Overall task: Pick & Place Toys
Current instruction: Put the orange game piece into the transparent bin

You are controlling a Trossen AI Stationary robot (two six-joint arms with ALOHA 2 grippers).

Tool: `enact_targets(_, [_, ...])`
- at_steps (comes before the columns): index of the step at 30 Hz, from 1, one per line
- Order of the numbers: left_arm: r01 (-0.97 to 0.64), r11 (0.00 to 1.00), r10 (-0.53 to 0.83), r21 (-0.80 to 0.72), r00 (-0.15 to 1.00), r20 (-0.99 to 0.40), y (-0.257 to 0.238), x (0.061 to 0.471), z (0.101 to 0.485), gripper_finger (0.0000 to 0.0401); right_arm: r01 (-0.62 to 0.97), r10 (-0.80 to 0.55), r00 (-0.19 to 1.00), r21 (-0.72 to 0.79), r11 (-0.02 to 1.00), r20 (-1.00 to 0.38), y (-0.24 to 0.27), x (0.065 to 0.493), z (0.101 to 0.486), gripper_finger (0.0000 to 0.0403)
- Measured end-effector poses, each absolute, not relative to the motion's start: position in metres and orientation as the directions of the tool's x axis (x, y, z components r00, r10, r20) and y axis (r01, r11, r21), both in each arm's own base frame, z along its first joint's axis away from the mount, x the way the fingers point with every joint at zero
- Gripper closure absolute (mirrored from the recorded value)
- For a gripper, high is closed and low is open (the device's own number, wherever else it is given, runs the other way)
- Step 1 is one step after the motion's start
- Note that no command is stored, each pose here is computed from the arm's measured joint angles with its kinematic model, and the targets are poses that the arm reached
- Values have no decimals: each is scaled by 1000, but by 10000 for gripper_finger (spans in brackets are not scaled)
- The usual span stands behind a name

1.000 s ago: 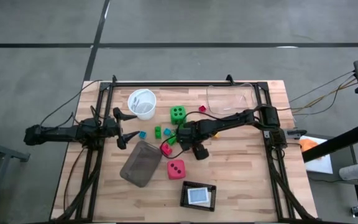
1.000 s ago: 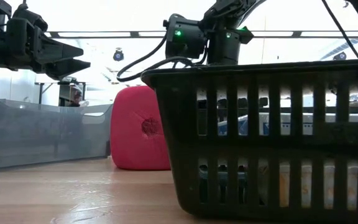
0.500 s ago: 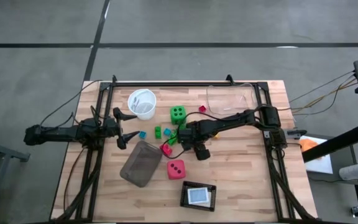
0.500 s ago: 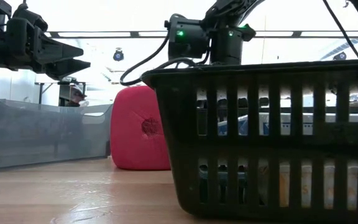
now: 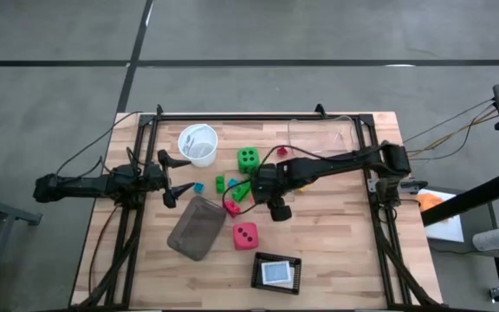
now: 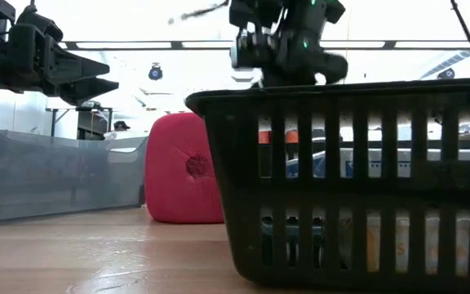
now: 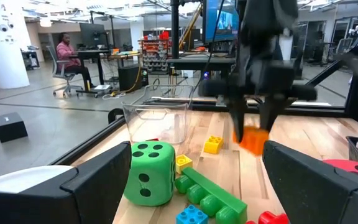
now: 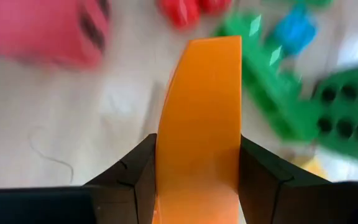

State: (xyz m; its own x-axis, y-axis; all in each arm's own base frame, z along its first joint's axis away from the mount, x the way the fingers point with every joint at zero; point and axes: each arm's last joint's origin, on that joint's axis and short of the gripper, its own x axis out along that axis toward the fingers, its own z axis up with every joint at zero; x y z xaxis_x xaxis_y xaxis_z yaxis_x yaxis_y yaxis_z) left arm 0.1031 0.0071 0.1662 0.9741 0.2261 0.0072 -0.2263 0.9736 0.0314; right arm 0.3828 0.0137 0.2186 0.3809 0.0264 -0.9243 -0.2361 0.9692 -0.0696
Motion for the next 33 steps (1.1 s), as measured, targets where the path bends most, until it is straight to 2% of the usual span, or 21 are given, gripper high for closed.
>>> enact_targets(7, [-224, 974, 224, 31, 975, 7, 7, 103, 166, 39, -254, 128, 638, -51, 966, -759, 17, 368, 244, 242])
enact_targets(15, [-223, 974, 223, 30, 975, 11, 7, 103, 166, 39, -218, 170, 899, -74, 973, -404, 17, 336, 234, 242])
enact_targets(22, [-223, 974, 222, 29, 975, 15, 7, 103, 167, 39, -147, 132, 979, -86, 985, -156, 14, 309, 203, 242])
enact_targets(28, [-222, 975, 222, 29, 975, 15, 7, 103, 167, 39, -39, 34, 997, -84, 996, -62, 11, 287, 183, 242])
enact_targets(33, [-223, 974, 222, 29, 975, 15, 7, 103, 167, 39, -14, 15, 1000, -73, 997, 13, 10, 272, 179, 242])
